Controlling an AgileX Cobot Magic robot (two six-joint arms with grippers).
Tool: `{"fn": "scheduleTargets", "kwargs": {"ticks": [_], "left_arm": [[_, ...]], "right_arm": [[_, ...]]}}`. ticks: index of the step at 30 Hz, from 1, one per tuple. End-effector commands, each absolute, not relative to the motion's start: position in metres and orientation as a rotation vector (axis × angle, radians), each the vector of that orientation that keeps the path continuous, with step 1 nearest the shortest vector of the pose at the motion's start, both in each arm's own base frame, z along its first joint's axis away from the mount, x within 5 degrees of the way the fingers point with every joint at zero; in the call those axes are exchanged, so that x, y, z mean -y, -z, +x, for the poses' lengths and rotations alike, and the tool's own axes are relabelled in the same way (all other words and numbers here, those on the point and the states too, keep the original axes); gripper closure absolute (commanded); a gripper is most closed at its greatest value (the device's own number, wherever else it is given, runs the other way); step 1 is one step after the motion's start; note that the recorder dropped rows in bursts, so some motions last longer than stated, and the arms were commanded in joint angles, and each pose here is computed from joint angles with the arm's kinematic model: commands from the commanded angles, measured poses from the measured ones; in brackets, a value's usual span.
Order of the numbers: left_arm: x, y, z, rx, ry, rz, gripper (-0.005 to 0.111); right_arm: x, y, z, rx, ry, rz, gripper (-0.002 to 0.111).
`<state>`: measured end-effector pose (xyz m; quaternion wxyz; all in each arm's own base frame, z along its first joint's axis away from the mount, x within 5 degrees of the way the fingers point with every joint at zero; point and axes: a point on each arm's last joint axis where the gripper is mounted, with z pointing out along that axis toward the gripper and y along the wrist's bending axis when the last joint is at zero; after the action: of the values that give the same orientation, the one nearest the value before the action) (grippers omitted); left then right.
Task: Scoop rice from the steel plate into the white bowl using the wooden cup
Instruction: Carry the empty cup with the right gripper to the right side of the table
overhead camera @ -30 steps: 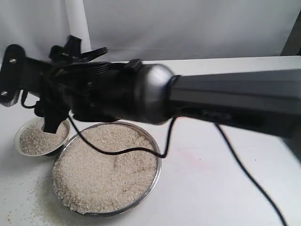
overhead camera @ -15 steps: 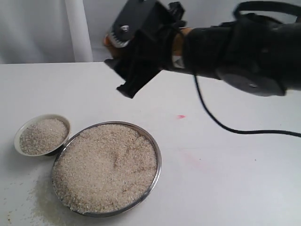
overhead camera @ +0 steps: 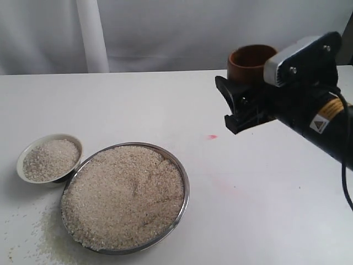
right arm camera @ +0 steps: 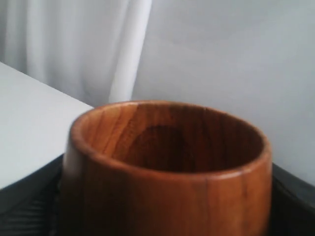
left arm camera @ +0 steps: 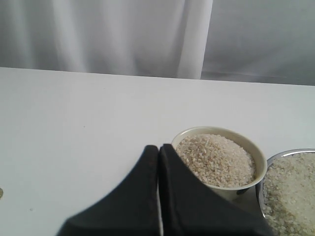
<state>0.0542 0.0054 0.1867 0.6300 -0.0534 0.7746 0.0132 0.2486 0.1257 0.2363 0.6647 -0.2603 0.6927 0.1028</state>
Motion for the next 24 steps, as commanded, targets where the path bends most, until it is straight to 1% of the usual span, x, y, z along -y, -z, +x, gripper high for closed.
{"fn": "scheduleTargets", "kwargs": {"ticks": [1,8,24], "left_arm": [[-0.005,-0.187,0.054,-1.764,-0.023,-0.118,0.107],[-0.005,-0.187,0.054,-1.764,-0.023,-0.118,0.107],[-0.005,-0.187,0.054,-1.764,-0.023,-0.118,0.107]], "right_arm": [[-0.110,-0.224,0.242,-1.597,-0.200,-0.448,0.108],[-0.097,-0.198,0.239,-1.638,-0.159,-0.295,0.108],[-0.099,-0.122,0.255,-1.773,-0.071,-0.321,0.108]]}}
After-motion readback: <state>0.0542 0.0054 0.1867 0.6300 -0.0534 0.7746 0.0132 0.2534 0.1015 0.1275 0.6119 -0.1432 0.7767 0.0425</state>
